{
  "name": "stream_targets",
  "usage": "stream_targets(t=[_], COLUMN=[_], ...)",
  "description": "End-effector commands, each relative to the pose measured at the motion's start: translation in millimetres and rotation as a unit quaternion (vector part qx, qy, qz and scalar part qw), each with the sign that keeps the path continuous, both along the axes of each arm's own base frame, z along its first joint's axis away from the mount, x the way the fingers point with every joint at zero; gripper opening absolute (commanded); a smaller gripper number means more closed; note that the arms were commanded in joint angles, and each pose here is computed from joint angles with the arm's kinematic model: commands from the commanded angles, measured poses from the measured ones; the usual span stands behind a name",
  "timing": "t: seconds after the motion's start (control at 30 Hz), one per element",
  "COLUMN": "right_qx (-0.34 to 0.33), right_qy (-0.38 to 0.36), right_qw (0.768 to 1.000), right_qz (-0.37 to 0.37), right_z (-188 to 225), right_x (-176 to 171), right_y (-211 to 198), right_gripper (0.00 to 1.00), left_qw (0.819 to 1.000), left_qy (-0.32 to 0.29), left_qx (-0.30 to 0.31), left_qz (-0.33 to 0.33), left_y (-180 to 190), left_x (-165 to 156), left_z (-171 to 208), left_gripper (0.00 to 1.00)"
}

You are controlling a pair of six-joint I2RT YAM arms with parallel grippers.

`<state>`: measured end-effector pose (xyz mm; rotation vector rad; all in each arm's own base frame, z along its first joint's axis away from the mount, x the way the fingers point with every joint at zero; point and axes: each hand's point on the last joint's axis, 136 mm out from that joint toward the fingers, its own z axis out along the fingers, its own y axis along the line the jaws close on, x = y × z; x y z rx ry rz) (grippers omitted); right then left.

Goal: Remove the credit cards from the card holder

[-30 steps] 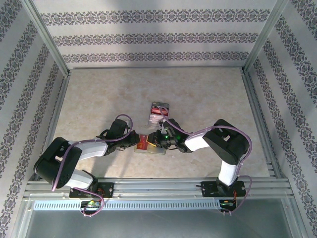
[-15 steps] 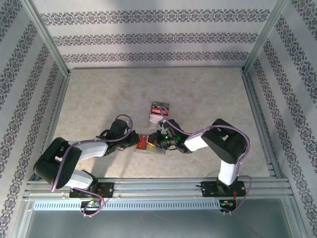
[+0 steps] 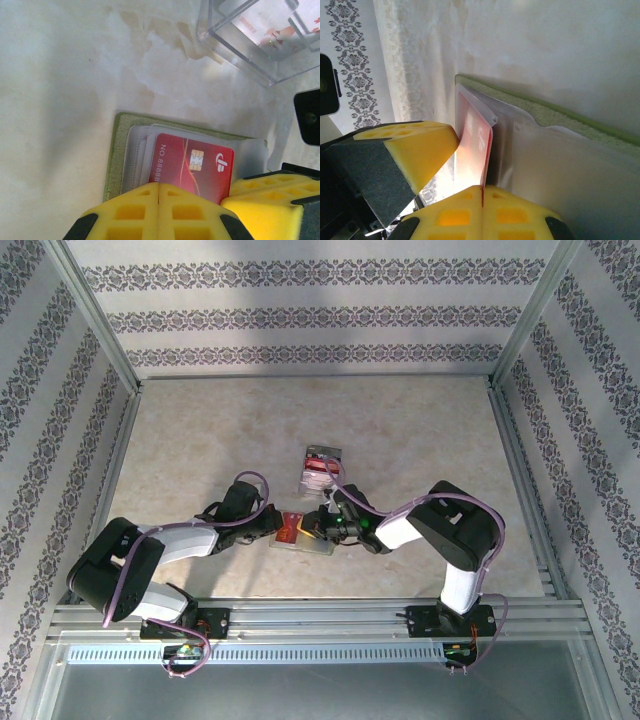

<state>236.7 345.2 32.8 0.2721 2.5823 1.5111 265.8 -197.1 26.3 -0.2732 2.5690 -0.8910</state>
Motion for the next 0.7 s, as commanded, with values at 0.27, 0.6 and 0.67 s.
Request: stream_targets(t=[0.27,0.6,0.67], right_qx=[0.009,-0.001,-0.002], right_qy=[-0.012,0.004,0.006], right_qw=[1.000,1.000,1.000], right_qz=[0.004,0.000,-0.001], right_z=[6.1,-4.8,-5.8], right_x=[-4.7,-8.2,-8.2], right_y=[-13.0,-18.1,-19.0], right_gripper=[0.03,0.04,0.03], left_qw=[0.992,0.992,0.992], left_qy=[0.083,0.081,0.080], left_qx=[0.090,0.098,0.097], left_qz=[0.012,0.011,0.011], left_y=[34.0,35.9,35.7], left_x=[-37.3,-36.5,-36.1], left_z=[-43.0,-39.3,-38.6], left_gripper=[0.00,0.00,0.00])
